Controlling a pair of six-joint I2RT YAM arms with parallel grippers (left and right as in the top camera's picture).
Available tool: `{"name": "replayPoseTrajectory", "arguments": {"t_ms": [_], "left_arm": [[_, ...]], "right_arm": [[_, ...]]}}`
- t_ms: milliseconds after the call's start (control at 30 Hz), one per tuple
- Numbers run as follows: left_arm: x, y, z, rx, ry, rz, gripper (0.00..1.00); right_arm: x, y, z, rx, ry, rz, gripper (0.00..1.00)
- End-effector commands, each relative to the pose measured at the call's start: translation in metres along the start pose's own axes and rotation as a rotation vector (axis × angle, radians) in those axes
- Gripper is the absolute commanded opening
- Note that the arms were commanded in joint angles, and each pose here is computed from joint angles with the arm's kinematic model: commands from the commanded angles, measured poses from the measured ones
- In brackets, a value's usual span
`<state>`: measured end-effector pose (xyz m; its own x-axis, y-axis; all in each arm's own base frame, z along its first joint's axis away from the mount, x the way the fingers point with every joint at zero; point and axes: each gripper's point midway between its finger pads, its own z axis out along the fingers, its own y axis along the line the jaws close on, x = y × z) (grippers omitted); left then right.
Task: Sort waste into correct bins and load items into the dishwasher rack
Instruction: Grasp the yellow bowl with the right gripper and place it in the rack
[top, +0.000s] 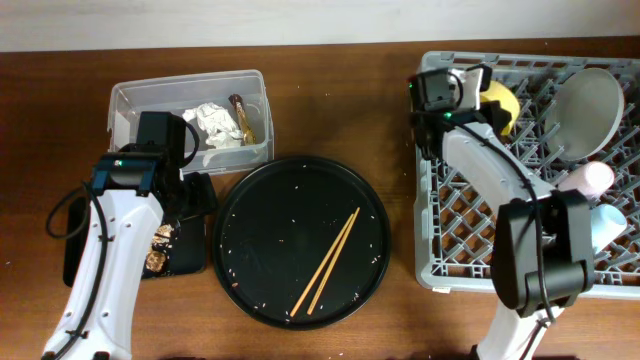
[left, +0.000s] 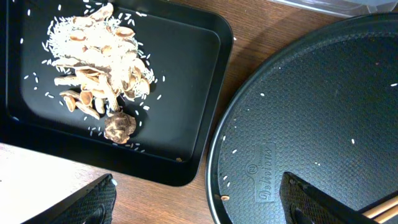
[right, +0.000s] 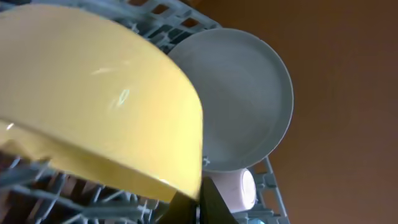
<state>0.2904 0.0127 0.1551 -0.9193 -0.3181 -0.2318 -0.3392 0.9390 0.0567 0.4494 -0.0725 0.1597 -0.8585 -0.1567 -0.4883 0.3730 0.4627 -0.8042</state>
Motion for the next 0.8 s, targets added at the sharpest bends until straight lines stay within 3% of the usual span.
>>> {"name": "replayPoseTrajectory", "arguments": {"t_ms": [0, 100, 200, 233, 267, 400, 500, 600, 633, 767], "left_arm": [[-0.001, 0.000, -0.004, 0.010, -0.015, -0.021, 0.84], [-0.001, 0.000, -0.004, 0.009, -0.015, -0.021, 0.84], [-0.001, 0.000, -0.004, 0.009, -0.015, -0.021, 0.87], [-0.001, 0.000, -0.004, 0.009, -0.015, -0.021, 0.87], [-0.001, 0.000, -0.004, 0.009, -0.015, -0.021, 0.87], [-0.001, 0.000, -0.004, 0.009, -0.015, -0.021, 0.87], [-0.001, 0.000, -0.004, 0.009, -0.015, -0.021, 0.87], [-0.001, 0.000, -0.004, 0.009, -0.015, -0.021, 0.87], [-0.001, 0.000, -0.004, 0.009, -0.015, -0.021, 0.94], [-0.001, 0.000, -0.004, 0.009, -0.015, -0.021, 0.95]], "right_arm": [[0.009, -0.001, -0.007, 0.002, 0.016, 0.016, 0.04], [0.015, -0.009, -0.018, -0.083, 0.041, 0.058, 0.05], [0.019, -0.015, -0.043, -0.298, 0.063, 0.084, 0.24], [0.020, -0.018, -0.054, -0.380, 0.066, 0.099, 0.36], [0.020, -0.020, -0.066, -0.465, 0.064, 0.119, 0.39], [0.017, -0.015, -0.144, -0.956, 0.040, 0.189, 0.45], [0.033, 0.011, -0.227, -1.333, 0.065, 0.092, 0.48], [0.063, 0.042, -0.272, -1.413, 0.199, 0.027, 0.51], [0.080, 0.057, -0.287, -1.412, 0.273, 0.008, 0.50], [0.138, 0.107, -0.315, -1.342, 0.480, -0.055, 0.50]]}}
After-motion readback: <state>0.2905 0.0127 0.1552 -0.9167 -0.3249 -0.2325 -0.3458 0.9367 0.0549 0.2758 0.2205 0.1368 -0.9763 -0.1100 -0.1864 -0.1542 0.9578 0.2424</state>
